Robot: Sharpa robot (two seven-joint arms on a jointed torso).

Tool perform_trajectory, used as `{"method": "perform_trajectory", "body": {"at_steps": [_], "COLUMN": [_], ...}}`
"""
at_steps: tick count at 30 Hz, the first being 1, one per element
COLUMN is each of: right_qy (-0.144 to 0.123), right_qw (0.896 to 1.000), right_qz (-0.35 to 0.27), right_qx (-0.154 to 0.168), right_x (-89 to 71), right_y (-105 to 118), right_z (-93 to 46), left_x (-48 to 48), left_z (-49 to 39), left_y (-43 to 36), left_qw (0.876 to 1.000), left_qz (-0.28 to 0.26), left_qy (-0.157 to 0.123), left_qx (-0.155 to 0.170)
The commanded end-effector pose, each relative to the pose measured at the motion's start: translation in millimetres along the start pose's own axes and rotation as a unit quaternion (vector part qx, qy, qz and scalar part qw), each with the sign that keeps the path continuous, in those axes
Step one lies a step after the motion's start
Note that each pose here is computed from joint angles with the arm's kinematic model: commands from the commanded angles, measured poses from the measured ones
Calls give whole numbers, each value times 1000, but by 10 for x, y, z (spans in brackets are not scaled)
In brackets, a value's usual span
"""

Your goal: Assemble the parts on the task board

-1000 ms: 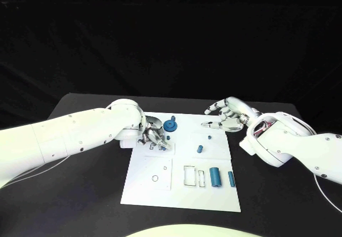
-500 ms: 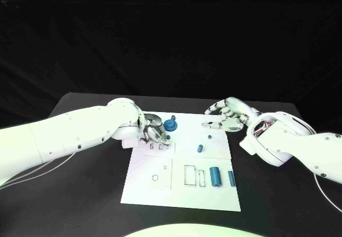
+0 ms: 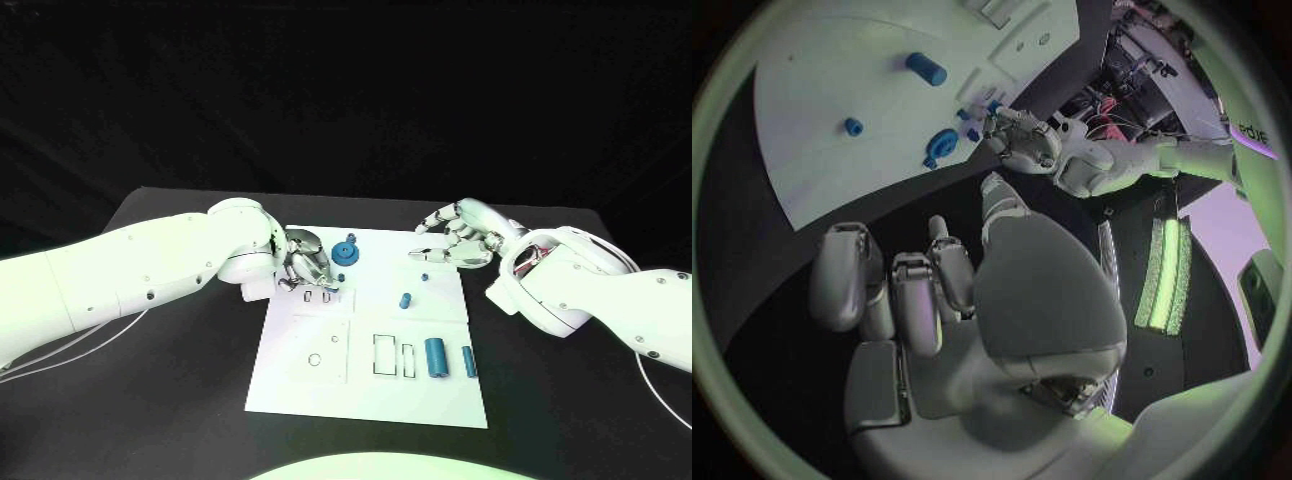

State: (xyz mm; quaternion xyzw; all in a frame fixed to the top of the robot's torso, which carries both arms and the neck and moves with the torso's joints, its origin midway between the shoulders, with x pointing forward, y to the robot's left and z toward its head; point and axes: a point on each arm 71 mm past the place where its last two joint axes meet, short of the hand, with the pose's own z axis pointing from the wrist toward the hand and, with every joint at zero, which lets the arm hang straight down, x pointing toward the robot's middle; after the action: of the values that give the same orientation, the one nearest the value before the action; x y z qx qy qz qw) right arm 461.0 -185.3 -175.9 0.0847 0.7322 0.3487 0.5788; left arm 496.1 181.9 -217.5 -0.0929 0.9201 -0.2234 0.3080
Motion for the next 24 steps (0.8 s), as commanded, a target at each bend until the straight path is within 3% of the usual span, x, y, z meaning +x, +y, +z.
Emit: {"method": "perform_trajectory", "body": {"at_steps": [1,13,24], "right_qy": [7,6,6], "right_qw": [1000,1000,1000], "right_qz": [-6,-6,-6], "right_qx": [-1,0,-1], "right_x": [13,10,13], "right_y": [0,-6,0], "right_z": [-1,-5,-5], "left_x": [-2,1,46], "left_z": [-23,-68,-50], "left_y": [5,61,63], "left_qw": [1000,996,992], "left_qz": [-6,39,83], "left_qy": [-14,-75,-93], "left_qx": [-3,-19,-27]}}
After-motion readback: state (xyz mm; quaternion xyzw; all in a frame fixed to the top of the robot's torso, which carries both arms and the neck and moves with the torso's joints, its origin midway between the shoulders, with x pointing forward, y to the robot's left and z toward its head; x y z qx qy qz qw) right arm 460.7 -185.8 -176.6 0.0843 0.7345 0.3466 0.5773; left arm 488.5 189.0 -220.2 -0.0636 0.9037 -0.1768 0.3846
